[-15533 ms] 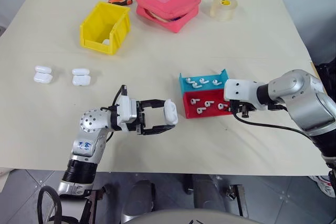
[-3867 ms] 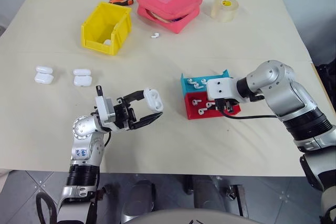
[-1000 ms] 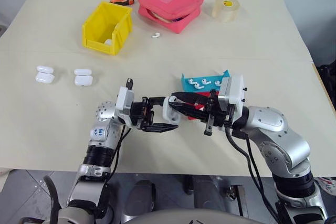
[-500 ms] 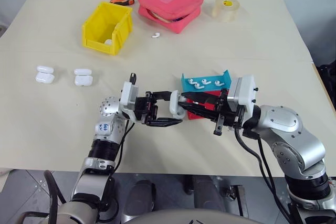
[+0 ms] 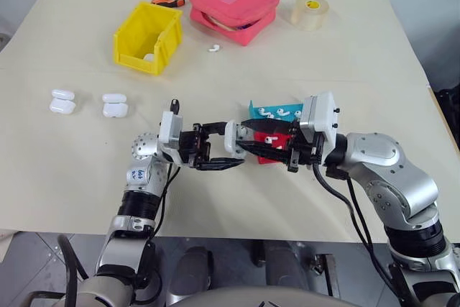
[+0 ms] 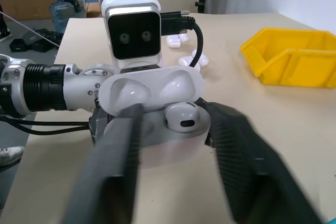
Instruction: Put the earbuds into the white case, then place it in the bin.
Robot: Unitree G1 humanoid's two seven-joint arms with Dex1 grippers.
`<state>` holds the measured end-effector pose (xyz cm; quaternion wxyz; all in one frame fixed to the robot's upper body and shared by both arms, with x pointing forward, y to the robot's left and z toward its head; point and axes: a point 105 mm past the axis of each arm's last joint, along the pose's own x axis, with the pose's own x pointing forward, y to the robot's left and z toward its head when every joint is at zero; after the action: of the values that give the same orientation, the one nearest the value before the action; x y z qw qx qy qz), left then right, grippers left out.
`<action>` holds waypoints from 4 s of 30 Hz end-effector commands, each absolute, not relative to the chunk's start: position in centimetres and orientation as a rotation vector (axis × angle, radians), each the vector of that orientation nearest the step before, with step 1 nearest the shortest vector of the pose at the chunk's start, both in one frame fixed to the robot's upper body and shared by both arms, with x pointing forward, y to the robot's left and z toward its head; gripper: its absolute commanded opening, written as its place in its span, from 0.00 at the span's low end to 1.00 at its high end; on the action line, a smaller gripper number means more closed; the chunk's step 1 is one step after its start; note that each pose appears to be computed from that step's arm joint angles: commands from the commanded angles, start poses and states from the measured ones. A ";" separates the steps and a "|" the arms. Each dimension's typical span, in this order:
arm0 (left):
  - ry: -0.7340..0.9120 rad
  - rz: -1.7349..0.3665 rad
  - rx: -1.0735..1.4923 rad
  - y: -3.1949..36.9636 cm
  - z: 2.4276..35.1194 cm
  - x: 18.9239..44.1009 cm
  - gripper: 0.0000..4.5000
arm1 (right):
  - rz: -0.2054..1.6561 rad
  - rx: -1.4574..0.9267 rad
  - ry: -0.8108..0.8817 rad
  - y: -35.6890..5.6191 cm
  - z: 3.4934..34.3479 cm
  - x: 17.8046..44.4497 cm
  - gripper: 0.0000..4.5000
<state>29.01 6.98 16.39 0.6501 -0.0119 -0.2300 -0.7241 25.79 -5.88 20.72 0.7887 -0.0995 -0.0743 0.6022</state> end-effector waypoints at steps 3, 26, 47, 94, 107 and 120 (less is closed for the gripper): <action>-0.617 -1.648 -0.004 6.1 18.4 29.2 0.62 | 1.344 -0.224 -0.170 -5.1 21.6 25.1 0.52; -0.579 -1.610 -0.031 5.4 18.0 30.6 0.62 | 1.095 -0.282 -0.190 -10.6 22.9 27.3 0.52; -0.595 -1.451 -0.010 8.0 18.4 31.9 0.62 | 0.849 -0.298 -0.031 -17.2 21.0 25.0 0.52; -0.609 -1.242 0.066 11.0 18.1 29.1 0.62 | 0.847 -0.687 0.512 -14.6 19.3 41.0 0.52; -0.598 -1.229 0.070 11.3 18.0 28.8 0.62 | 0.894 -0.658 0.563 -13.3 18.6 41.6 0.52; -0.595 -1.224 0.071 11.3 18.1 28.6 0.62 | 0.896 -0.618 0.548 -12.0 17.6 42.1 0.52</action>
<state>29.20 11.32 17.06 0.7850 0.0265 -0.2536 -0.5645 41.71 -12.19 15.93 0.8115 -0.2836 0.2840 0.4248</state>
